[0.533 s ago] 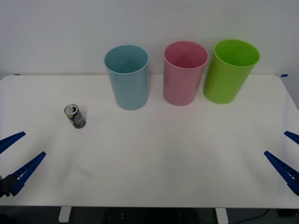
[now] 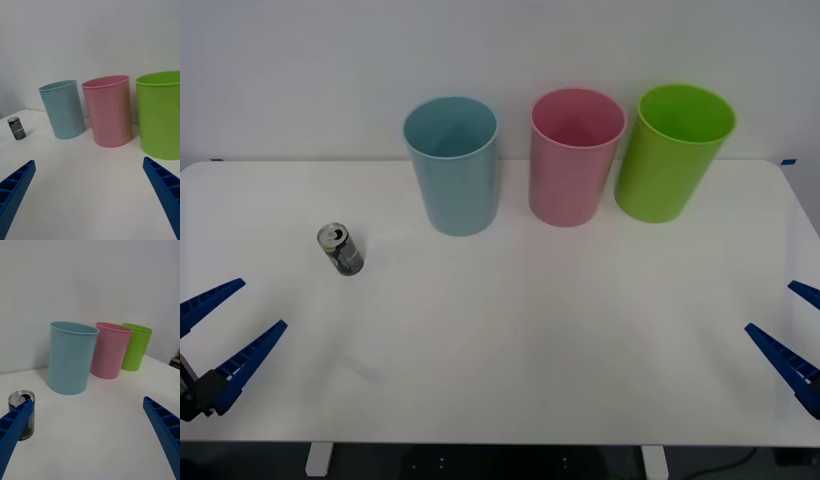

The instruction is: Grasp the object on the table and drop it into the matching bin: aluminum can to the light blue bin, PET bottle to the pink bin.

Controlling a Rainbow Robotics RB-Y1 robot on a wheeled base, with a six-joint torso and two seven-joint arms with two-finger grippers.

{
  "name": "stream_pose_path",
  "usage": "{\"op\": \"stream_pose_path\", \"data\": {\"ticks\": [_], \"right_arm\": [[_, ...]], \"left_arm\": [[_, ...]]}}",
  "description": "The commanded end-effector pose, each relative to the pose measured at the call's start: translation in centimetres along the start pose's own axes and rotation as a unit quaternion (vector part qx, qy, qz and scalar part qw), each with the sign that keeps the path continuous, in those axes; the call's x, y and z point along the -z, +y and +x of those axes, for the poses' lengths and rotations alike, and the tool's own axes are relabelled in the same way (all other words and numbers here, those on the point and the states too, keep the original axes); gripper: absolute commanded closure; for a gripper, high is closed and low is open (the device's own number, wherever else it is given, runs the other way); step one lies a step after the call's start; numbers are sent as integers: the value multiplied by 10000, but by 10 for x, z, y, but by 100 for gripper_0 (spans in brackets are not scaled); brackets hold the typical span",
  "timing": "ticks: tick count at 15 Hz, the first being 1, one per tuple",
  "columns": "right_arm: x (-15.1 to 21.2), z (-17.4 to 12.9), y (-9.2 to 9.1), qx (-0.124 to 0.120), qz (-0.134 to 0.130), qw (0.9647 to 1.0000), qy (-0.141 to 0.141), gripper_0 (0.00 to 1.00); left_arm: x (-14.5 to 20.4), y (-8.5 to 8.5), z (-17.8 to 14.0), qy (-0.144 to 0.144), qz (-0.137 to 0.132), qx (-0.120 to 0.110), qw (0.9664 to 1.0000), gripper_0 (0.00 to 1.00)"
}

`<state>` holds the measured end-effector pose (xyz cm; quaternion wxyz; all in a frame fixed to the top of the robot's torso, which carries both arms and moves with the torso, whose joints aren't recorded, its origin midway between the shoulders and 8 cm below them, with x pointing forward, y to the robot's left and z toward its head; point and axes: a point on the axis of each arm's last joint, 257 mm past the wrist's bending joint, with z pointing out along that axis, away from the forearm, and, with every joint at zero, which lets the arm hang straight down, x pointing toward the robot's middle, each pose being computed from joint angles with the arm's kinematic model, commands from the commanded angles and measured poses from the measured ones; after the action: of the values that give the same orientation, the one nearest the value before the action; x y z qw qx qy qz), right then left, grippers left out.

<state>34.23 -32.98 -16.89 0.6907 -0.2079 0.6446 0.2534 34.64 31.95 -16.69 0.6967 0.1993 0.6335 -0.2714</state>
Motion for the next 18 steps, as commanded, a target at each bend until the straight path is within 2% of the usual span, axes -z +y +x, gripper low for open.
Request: {"op": "stream_pose_path", "data": {"ticks": [1,3,6,11,14,16,18], "right_arm": [[0,0,0,0,-1,10000,0,0],[0,0,0,0,-1,10000,0,0],[0,0,0,0,-1,10000,0,0],[0,0,0,0,-1,10000,0,0],[0,0,0,0,-1,10000,0,0],[0,0,0,0,-1,10000,0,0],[0,0,0,0,-1,10000,0,0]], "left_arm": [[3,6,1,8,-142,20,9999,0],[4,14,5,41,-298,54,9995,0],[3,28,19,169,-672,65,9976,0],[7,42,45,596,-1008,-118,9930,0],[8,50,59,743,-1268,-161,9890,0],[9,58,70,931,-1447,-285,9847,0],[7,62,76,919,-1586,-230,9828,0]]}}
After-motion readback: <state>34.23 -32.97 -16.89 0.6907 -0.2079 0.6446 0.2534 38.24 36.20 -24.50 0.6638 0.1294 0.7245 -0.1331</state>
